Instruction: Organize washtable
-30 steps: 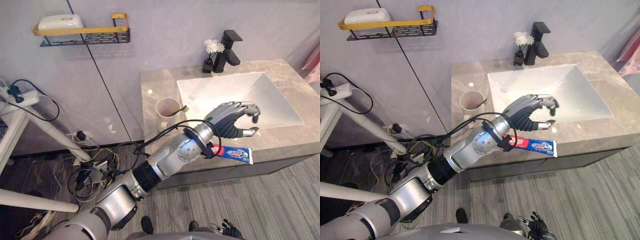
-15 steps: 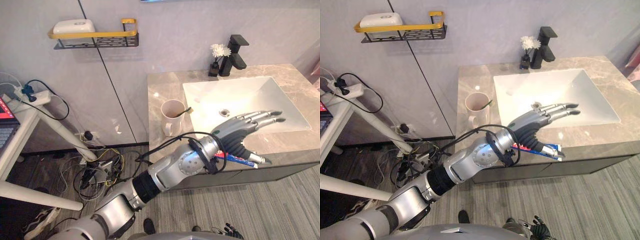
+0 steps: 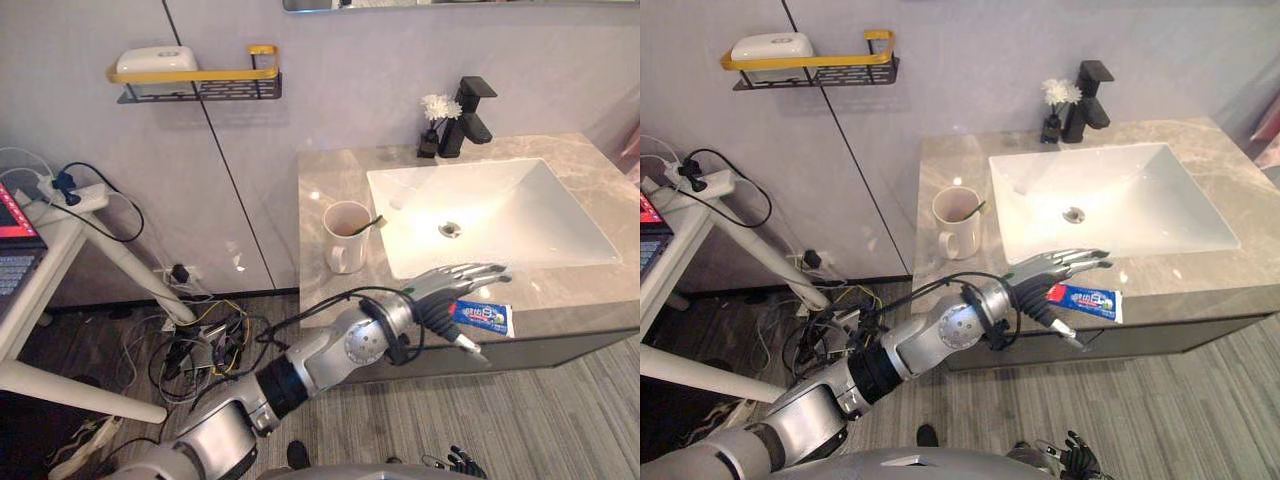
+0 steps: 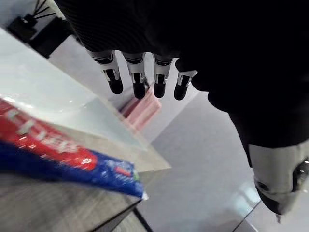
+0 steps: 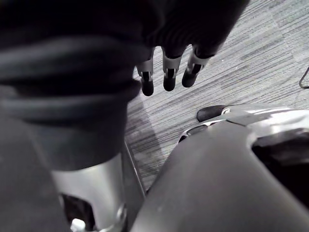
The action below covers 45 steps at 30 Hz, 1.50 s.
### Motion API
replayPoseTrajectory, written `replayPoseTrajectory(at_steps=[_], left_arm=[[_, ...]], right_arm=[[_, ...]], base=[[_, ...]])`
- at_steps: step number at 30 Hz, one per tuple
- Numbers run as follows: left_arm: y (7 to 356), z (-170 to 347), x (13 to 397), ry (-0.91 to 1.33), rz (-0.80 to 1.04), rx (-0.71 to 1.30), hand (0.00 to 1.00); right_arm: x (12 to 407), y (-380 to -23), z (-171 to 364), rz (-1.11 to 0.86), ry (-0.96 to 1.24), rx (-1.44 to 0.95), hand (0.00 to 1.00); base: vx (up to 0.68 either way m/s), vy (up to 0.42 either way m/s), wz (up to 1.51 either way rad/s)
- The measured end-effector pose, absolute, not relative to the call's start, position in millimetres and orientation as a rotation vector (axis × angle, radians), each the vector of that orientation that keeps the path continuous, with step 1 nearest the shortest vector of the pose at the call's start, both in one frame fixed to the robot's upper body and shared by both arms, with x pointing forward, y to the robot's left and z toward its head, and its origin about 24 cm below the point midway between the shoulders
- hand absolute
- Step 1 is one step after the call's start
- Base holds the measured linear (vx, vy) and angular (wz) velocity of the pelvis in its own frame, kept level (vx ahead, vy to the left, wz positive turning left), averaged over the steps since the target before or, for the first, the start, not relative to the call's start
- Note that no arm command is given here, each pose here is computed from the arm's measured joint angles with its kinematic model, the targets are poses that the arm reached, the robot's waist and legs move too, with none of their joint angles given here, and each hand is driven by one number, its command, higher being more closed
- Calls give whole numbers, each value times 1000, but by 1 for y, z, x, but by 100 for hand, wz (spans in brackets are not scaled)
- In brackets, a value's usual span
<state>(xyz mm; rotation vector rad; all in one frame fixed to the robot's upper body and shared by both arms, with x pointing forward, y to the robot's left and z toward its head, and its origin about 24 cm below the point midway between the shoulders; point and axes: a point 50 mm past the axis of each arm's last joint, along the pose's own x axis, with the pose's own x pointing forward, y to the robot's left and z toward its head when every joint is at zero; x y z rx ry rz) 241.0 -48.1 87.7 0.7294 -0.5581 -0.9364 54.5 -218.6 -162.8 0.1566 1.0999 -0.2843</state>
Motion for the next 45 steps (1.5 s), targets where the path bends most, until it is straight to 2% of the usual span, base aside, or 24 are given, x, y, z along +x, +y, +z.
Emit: replayPoseTrajectory(at_steps=[8,19,37,38,45], left_arm=[[-38,69,250,-480,-918,822,0],[-14,63,274,-447,-772,921,0],[-12,58,276,-485,-784,1052,0],[-13,58,276,-490,-787,1060,100],[-18,59,274,-521,-797,1077,100]], right_arm=[[58,-215,-163,-250,1100,138,0],[61,-211,-163,-241,1096,146,0],[63,-210,-163,-238,1090,144,0],[63,-210,-163,-238,1090,143,0],[64,-210,-163,-238,1088,141,0]], base=[[0,0,0],[0,0,0],[0,0,0],[0,0,0],[0,0,0]])
